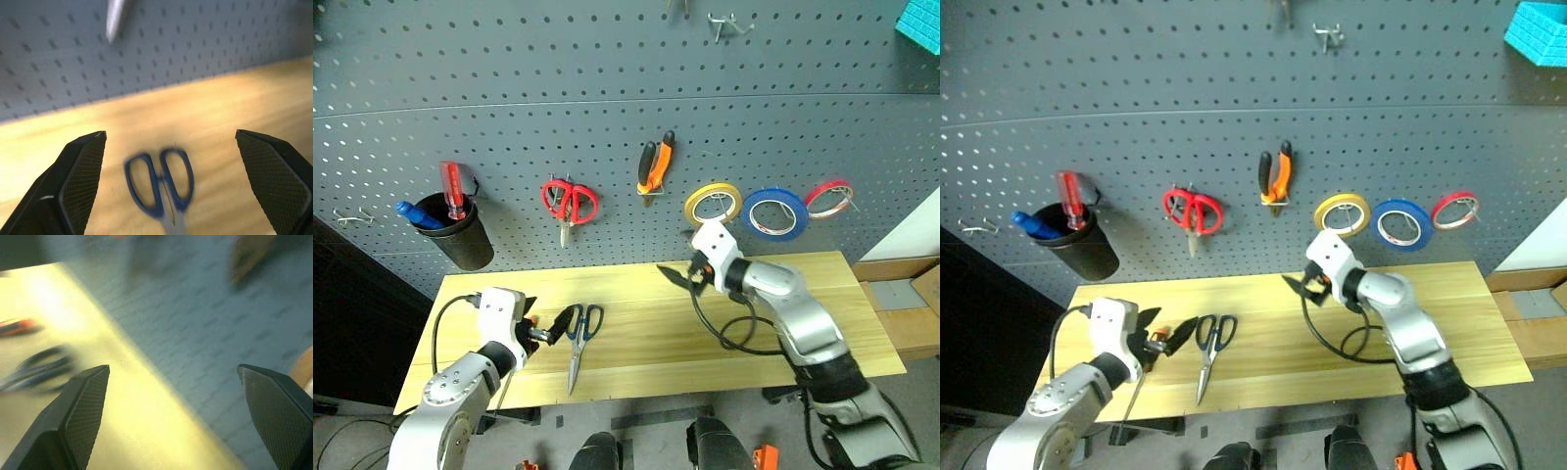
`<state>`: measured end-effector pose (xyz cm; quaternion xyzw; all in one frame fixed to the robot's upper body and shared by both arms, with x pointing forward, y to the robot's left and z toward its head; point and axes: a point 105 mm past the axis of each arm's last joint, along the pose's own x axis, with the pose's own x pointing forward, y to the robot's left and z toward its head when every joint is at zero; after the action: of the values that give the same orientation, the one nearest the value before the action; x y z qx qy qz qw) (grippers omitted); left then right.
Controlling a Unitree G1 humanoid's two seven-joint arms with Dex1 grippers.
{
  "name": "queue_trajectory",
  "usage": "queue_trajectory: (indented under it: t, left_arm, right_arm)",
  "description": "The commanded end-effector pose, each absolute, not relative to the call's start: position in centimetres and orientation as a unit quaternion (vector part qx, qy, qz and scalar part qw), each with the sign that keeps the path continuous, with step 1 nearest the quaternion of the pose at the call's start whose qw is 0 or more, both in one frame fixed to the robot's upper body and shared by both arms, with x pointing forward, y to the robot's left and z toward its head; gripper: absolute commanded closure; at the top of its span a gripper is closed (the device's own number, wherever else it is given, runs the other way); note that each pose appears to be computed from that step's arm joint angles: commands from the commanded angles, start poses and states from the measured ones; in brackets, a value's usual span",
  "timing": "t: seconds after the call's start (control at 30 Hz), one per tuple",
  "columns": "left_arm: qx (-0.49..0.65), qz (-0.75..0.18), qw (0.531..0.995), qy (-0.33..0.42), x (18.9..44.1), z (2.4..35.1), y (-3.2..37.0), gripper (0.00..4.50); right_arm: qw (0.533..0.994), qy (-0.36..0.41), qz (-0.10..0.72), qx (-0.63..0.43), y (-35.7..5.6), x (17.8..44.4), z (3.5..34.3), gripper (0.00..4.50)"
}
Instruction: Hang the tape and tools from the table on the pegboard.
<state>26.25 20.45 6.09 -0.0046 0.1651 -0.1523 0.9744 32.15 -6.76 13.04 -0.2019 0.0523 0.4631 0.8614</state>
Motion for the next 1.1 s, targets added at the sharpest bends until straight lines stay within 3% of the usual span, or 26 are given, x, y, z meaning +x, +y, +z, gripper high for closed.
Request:
queue_trajectory:
  t: [0.03, 0.13, 0.3, 0.6, 0.87, 0.97, 1.1]
  left_arm:
    - [-0.007, -0.143, 0.969, 0.203, 25.8, 5.3, 19.7, 0.0]
    - [-0.022, -0.138, 0.956, 0.259, 25.2, 3.3, 19.3, 0.0]
    - [-0.026, -0.124, 0.928, 0.35, 24.5, -0.2, 18.7, 0.0]
    - [-0.051, -0.042, 0.927, 0.368, 25.8, -2.3, 19.3, 0.0]
    - [-0.062, -0.041, 0.927, 0.368, 27.2, -2.6, 18.7, 0.0]
    - [-0.056, -0.042, 0.928, 0.365, 27.4, -2.6, 18.8, 0.66]
    - [-0.048, -0.043, 0.931, 0.358, 27.9, -2.5, 19.1, 1.91]
  right_arm:
    - [0.817, 0.085, 0.538, -0.191, -6.0, 28.7, 12.8, 0.01]
    - [0.793, 0.113, 0.563, -0.204, -6.4, 27.0, 11.7, 0.01]
    - [0.789, 0.117, 0.567, -0.207, -6.1, 26.8, 11.8, 0.01]
    - [0.783, 0.118, 0.57, -0.218, -6.1, 26.6, 11.9, 0.01]
    - [0.782, 0.126, 0.571, -0.215, -6.3, 26.4, 11.7, 0.01]
    - [0.783, 0.134, 0.57, -0.21, -6.6, 26.3, 11.6, 0.0]
    - [0.781, 0.146, 0.569, -0.214, -7.2, 26.0, 11.0, 0.0]
